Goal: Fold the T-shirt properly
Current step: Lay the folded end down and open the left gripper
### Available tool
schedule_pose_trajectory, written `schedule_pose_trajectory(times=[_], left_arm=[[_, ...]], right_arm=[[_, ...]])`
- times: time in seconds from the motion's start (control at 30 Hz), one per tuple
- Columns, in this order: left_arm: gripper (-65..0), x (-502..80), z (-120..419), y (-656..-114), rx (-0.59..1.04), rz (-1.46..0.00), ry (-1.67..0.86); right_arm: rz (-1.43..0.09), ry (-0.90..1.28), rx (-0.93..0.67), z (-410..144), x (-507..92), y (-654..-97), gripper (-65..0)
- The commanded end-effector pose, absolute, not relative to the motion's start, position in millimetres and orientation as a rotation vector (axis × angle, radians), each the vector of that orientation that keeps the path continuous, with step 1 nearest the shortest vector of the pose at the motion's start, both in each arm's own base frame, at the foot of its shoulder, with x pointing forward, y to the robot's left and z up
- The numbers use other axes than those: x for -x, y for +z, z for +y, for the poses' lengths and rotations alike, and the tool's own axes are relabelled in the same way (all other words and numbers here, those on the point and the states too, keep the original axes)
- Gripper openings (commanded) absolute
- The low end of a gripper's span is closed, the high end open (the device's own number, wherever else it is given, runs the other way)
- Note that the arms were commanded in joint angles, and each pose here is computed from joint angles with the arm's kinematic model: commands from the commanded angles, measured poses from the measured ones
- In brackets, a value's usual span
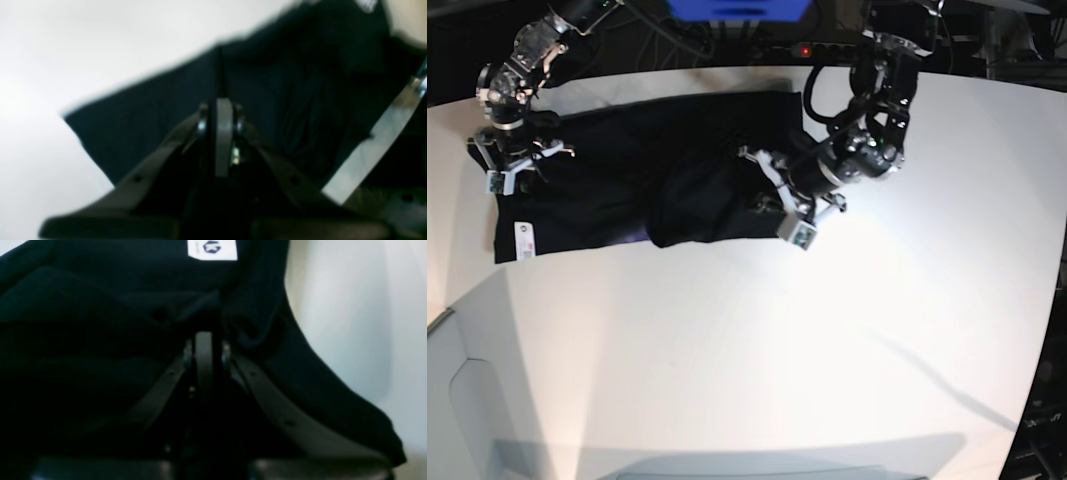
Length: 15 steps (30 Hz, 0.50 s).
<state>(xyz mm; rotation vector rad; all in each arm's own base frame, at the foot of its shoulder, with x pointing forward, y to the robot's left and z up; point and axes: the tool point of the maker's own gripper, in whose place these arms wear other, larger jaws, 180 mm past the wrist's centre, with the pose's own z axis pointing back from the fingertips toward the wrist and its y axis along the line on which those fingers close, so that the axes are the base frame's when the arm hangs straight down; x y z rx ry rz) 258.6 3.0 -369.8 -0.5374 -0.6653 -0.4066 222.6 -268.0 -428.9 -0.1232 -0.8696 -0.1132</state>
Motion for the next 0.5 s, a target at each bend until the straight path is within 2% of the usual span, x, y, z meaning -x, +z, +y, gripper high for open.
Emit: schedule_pose_trajectory(times=[0.0,0.27,0.47], left_arm=[[-65.0,-262.2,-14.9,-360.7,0.583,-0.676,-0.442],[-65.0,-221.4,-89.5,-382.5,0.671,-0.53,-0.706],[-65.0,-216.7,-132.8,-375.7,0.741,-0.556,-0.77]], right_arm=[[-0.734,-0.085,0.122,-262.6,-203.6,-449.6,-65.0],[-0.733,-0.085,0.123,-262.8,-203.1,-449.4,-65.0],[-0.733,-0.086,0.124,-263.2,-202.8,-449.5,-65.0]])
